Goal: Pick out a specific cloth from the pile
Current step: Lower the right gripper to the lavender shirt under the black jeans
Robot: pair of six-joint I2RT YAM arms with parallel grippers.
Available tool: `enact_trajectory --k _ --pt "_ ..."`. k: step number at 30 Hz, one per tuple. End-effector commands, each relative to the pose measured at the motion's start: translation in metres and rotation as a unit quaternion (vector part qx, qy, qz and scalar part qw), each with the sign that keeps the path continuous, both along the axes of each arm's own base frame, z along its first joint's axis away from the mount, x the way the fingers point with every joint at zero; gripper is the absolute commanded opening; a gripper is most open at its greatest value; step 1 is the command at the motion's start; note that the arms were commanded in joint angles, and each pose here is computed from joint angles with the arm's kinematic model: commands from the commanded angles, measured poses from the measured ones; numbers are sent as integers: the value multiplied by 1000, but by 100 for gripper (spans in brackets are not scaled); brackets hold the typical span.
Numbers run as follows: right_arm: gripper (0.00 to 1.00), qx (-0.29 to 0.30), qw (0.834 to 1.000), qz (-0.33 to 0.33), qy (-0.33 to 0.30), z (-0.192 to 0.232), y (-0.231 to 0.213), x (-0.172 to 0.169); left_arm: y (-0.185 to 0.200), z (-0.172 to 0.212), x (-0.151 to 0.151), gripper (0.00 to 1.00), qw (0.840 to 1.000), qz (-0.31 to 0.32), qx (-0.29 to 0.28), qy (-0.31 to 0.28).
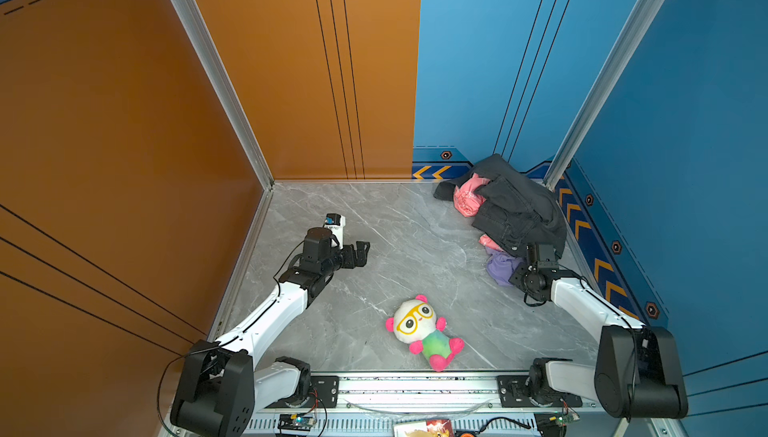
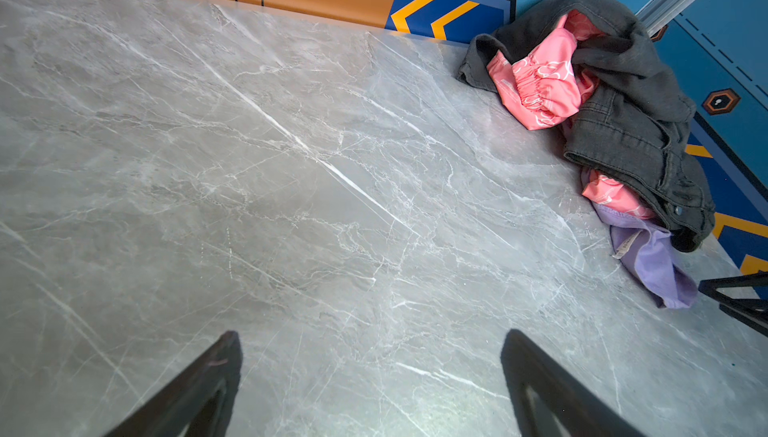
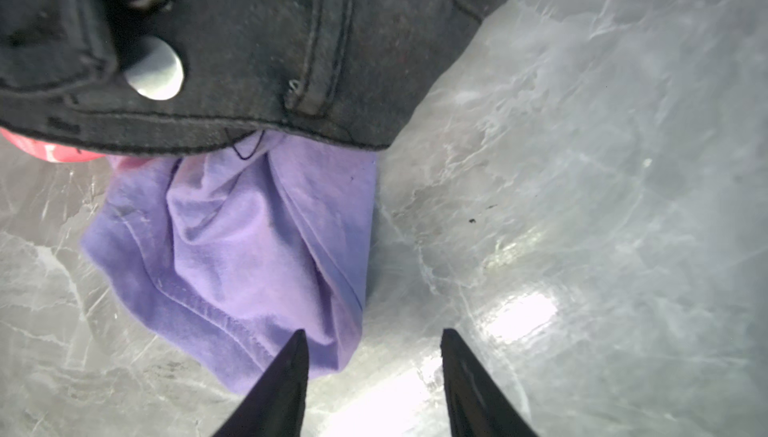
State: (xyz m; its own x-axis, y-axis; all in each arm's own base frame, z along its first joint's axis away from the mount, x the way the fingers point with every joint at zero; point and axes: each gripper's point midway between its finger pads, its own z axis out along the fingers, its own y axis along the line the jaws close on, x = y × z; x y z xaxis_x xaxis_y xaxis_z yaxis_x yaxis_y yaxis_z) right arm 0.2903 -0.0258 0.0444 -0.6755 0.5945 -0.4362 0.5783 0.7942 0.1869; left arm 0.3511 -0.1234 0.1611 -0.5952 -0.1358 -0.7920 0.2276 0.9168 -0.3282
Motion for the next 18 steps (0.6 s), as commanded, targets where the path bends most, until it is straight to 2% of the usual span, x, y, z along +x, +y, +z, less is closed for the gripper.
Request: enact_trajectory --k 1,13,18 --pt "50 21 999 -11 -25 7 6 19 -9 13 3 98 1000 -16 -10 -10" --pt "28 43 998 -37 -8 -12 8 34 -5 11 4 98 1000 -18 -10 -13" --pt "11 45 998 -52 -7 -13 6 36 0 10 5 98 1000 -11 -11 -15"
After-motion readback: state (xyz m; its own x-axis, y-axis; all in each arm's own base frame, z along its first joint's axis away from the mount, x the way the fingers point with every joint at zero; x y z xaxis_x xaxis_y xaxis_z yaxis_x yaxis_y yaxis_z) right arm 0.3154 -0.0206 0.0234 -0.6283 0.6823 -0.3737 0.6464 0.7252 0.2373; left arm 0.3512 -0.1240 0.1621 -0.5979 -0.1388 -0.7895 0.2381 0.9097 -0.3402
